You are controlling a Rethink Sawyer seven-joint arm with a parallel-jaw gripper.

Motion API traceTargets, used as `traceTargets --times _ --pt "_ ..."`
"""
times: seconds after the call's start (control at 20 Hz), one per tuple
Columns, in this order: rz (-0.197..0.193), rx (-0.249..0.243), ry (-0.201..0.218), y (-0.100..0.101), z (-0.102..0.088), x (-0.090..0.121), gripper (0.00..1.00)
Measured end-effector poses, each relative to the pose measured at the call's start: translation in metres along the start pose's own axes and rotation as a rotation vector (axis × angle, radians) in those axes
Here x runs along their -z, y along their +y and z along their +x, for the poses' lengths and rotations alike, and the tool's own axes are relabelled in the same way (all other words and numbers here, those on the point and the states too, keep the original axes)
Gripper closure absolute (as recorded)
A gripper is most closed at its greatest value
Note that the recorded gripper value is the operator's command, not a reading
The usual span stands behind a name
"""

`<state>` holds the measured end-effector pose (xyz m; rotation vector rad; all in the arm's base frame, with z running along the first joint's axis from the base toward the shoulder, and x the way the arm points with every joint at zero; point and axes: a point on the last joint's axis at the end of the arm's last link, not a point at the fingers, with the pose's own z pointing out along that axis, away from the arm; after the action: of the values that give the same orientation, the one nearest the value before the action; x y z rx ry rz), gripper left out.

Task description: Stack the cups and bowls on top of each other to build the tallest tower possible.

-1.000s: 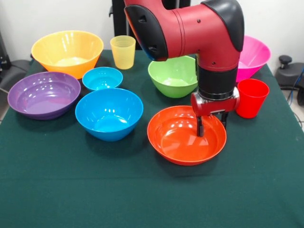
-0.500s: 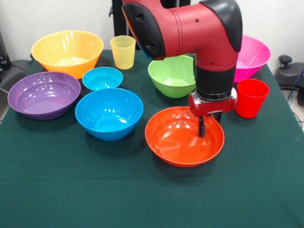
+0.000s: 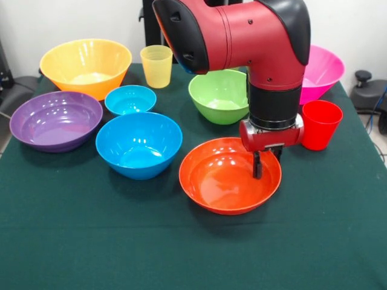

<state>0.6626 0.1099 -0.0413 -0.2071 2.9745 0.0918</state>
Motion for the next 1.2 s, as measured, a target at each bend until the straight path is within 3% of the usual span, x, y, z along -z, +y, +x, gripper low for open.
traceTargets --times 0.45,0.6,0.95,1.15,1.2 --pt "0.004 0.0 0.001 -0.001 -0.002 0.002 1.0" --pt "0.007 -0.017 0.028 -0.004 -0.008 0.012 1.0" --pt "0.015 -0.114 0.148 -0.032 -0.049 0.076 1.0" --pt "-0.001 -0.155 0.173 -0.043 -0.067 0.106 1.0" --pt "-0.012 -0.174 0.175 -0.049 -0.078 0.125 1.0"
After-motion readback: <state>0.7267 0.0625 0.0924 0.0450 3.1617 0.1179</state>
